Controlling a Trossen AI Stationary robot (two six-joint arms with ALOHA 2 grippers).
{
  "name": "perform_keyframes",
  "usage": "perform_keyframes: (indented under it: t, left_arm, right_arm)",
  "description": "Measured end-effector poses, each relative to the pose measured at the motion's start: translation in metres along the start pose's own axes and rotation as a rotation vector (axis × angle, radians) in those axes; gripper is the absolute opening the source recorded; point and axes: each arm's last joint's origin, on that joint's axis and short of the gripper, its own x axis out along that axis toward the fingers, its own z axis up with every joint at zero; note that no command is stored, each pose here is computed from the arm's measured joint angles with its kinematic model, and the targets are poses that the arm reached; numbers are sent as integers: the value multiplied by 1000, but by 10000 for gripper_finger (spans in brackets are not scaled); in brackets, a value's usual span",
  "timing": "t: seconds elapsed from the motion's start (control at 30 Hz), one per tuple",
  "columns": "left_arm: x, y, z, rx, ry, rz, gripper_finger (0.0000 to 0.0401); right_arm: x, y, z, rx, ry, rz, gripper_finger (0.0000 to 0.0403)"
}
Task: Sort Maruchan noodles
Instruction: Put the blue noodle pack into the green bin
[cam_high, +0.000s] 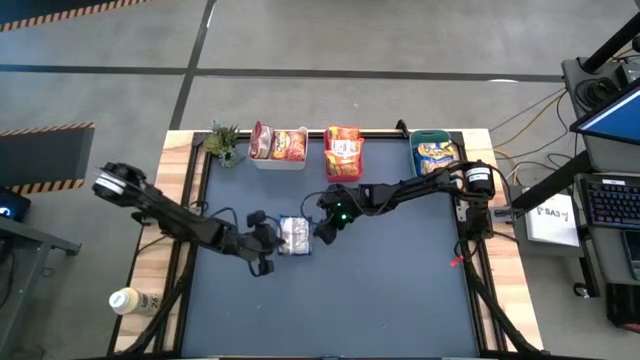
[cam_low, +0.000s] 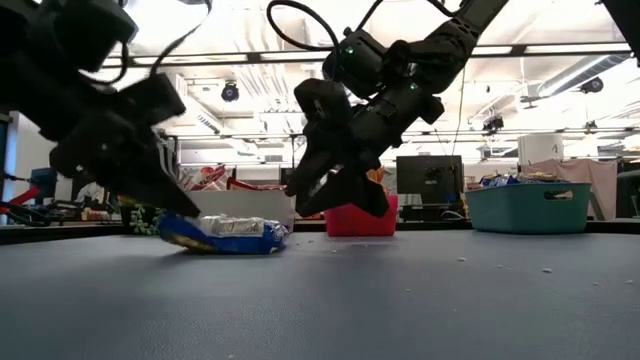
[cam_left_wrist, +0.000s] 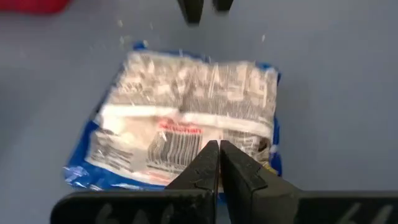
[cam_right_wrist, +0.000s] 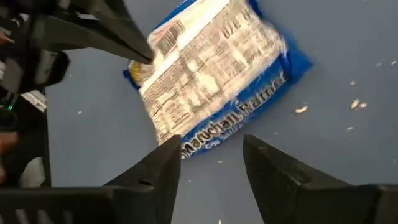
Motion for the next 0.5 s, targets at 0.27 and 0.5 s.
perform_keyframes:
  t: [0.27, 0.5]
  left_arm:
    - [14, -4, -13, -43, 66, 26, 0]
    - [14, -3, -14, -49, 76, 27, 0]
  right_arm:
    - [0, 0, 0, 5, -1, 15, 252]
    - [5, 2, 7, -12, -95, 50, 324]
